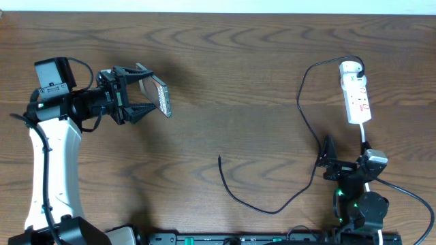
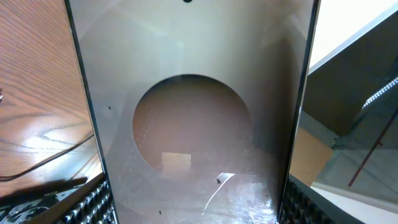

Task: Plug charger to phone and switch on socket
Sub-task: 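Lift the phone with the left gripper and tilt it upright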

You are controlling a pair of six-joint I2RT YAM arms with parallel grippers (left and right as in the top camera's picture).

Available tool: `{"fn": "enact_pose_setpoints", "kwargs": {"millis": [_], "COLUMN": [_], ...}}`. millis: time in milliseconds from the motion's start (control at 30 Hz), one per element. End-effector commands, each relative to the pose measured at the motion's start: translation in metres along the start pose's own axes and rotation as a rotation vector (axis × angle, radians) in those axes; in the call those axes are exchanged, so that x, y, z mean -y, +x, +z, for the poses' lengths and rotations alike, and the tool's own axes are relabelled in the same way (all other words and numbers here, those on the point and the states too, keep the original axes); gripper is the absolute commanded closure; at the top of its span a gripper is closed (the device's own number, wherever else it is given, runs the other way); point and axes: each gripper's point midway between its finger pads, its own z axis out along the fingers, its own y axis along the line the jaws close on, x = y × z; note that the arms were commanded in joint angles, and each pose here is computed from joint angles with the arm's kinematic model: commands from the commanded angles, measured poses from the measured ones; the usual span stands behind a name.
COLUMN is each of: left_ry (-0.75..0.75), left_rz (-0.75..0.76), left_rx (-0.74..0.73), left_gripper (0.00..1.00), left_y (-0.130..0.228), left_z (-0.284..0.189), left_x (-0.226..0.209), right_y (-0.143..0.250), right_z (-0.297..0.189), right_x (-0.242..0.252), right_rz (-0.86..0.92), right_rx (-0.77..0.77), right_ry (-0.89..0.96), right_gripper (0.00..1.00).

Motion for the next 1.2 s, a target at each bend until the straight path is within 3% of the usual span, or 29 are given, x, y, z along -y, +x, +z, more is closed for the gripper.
{"fn": "enact_pose_setpoints", "kwargs": {"millis": [0, 167, 400, 767, 933, 1167], "left_ry": [0.042, 0.041, 0.039, 0.036, -0.042, -0.285], "left_rz": [0.036, 0.023, -0.134, -0.074, 0.051, -0.06], "left_rx": [-0.036, -0.036, -0.04, -0.029, 0.136, 0.423], "left_gripper": [0.93, 0.93, 0.93, 0.93, 0.93, 0.93], "left_y": [0.013, 0.013, 0.013, 0.011, -0.017, -0.06], "left_z": [-0.006, -0.006, -0.006, -0.006, -0.007, -0.024], "left_x": [0.017, 0.017, 0.017, 0.016, 0.001, -0.055], "right_y": [0.002, 0.002, 0.002, 0.002, 0.002, 0.002], "right_z": [0.0, 0.0, 0.0, 0.0, 0.0, 0.0], "right_x": [-0.002, -0.002, -0.002, -0.002, -0.002, -0.002], "right_rz": [-0.01, -0.01, -0.01, -0.01, -0.01, -0.01], "right_rx": [-0.006, -0.006, -0.006, -0.006, -0.006, -0.006], "right_ry": [-0.007, -0.007, -0.007, -0.007, -0.007, -0.007], "right_gripper": [0.01, 0.01, 0.01, 0.01, 0.01, 0.01]}}
